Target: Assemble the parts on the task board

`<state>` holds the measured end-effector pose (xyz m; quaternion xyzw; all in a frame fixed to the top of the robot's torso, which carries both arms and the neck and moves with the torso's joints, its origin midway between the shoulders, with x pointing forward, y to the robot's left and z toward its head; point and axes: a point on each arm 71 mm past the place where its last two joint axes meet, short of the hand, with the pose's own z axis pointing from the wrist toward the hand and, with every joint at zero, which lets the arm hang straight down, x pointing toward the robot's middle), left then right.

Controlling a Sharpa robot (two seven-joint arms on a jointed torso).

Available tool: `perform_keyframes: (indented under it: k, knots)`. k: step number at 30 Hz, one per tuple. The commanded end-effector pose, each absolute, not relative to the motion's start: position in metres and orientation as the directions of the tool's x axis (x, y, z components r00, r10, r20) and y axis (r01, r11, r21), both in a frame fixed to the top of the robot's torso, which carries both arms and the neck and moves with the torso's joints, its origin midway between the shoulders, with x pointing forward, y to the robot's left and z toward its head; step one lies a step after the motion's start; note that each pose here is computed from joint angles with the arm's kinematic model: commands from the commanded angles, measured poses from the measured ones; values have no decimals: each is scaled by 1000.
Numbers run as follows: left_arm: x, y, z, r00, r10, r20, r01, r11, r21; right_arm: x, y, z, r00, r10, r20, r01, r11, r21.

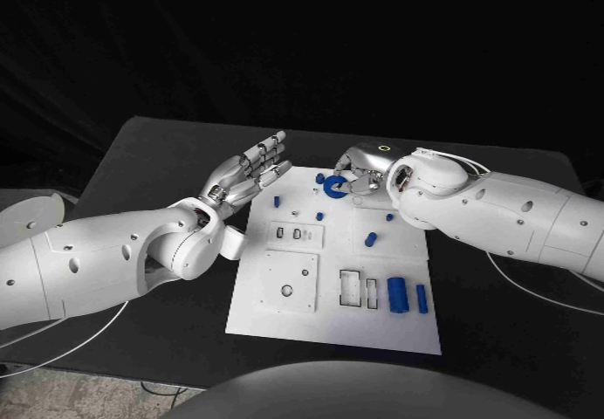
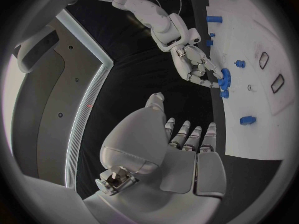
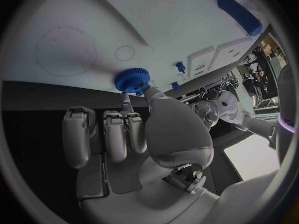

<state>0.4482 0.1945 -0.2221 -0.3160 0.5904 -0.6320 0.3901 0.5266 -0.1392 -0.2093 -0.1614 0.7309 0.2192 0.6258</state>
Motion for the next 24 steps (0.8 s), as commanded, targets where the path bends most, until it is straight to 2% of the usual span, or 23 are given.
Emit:
perform_keyframes:
  k: [1,16,24]
  knots:
    - [447,192,-221,-513,-857,-48,120,-16,-993,524,-143,-220,-201,2,-980,-504,857,106]
    - [448,192,-222,-514,-856,-46,117,-17,-993,523,-145,-222,-210,7,-978,-509,853,115]
    - [448,193,-223,-510,-859,-48,118,-15,-993,523,-149,-220,-185,32,-982,-506,853,123]
